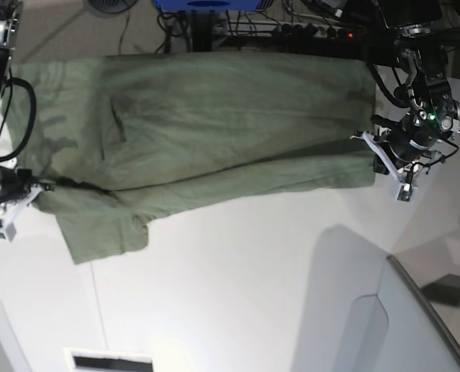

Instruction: Layout the t-shirt on the table in an organized manner, then fold the t-shirt properly

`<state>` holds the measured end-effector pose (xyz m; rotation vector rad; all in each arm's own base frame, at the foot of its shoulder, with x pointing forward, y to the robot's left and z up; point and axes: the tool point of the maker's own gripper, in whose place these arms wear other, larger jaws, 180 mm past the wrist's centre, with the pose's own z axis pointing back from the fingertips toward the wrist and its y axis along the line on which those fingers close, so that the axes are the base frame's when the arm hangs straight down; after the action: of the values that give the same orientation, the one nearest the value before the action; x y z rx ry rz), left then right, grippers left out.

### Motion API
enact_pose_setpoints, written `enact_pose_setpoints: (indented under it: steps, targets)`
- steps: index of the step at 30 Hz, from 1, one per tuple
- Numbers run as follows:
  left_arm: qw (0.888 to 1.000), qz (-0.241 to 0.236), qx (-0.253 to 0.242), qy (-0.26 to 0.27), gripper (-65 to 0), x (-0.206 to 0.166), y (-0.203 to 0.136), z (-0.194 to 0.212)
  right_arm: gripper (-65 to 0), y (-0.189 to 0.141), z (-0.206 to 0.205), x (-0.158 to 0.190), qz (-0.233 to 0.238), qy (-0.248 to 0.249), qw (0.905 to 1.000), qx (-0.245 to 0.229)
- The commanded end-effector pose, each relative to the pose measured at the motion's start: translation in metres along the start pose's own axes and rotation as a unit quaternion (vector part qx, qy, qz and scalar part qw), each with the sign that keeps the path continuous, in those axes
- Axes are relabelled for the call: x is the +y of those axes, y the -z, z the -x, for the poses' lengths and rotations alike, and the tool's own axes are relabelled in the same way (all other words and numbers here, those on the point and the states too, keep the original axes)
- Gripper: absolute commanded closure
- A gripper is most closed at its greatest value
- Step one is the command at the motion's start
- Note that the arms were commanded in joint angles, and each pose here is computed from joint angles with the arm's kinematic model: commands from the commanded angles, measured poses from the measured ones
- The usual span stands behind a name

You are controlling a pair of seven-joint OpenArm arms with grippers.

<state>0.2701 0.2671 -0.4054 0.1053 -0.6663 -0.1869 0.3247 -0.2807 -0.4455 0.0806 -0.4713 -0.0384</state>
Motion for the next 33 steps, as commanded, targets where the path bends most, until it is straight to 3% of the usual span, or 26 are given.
enact_pose_setpoints:
  steps: [1,13,15,19,21,23,30,33]
  targets:
    - [1.000,-0.009,-0.017,0.002,0.0,0.007,-0.003,-0.011,0.0,-0.008,-0.020,-0.004,0.002,-0.006,0.9997,-0.026]
    - [1.000,-0.004,-0.005,-0.005,0.0,0.007,0.002,-0.003,-0.8,-0.007,-0.020,-0.002,0.000,-0.004,0.9997,-0.026]
    - [1.000,-0.004,-0.005,-0.005,0.0,0.007,0.002,-0.003,-7.1,-0.008,-0.020,-0.002,-0.001,-0.003,0.9996,-0.026]
    - [1.000,-0.004,-0.006,-0.005,0.0,0.007,0.002,-0.004,-29.4,-0.008,-0.021,-0.002,-0.001,-0.003,0.9996,-0.030]
    - [1.000,-0.005,-0.007,-0.005,0.0,0.007,0.002,-0.004,-36.3,-0.008,-0.022,-0.002,0.000,-0.004,0.9995,-0.031]
    - [1.000,-0.005,-0.007,-0.004,0.0,0.008,0.002,-0.005,-34.4,-0.008,-0.023,-0.002,0.000,-0.005,0.9994,-0.033]
    - [1.000,-0.007,-0.011,-0.004,0.0,0.009,0.003,-0.009,-15.9,-0.015,-0.055,-0.001,0.001,-0.012,0.9976,-0.068]
    - [1.000,-0.007,-0.011,-0.004,0.0,0.009,0.003,-0.009,-14.9,-0.020,-0.074,0.000,0.001,-0.013,0.9963,-0.085]
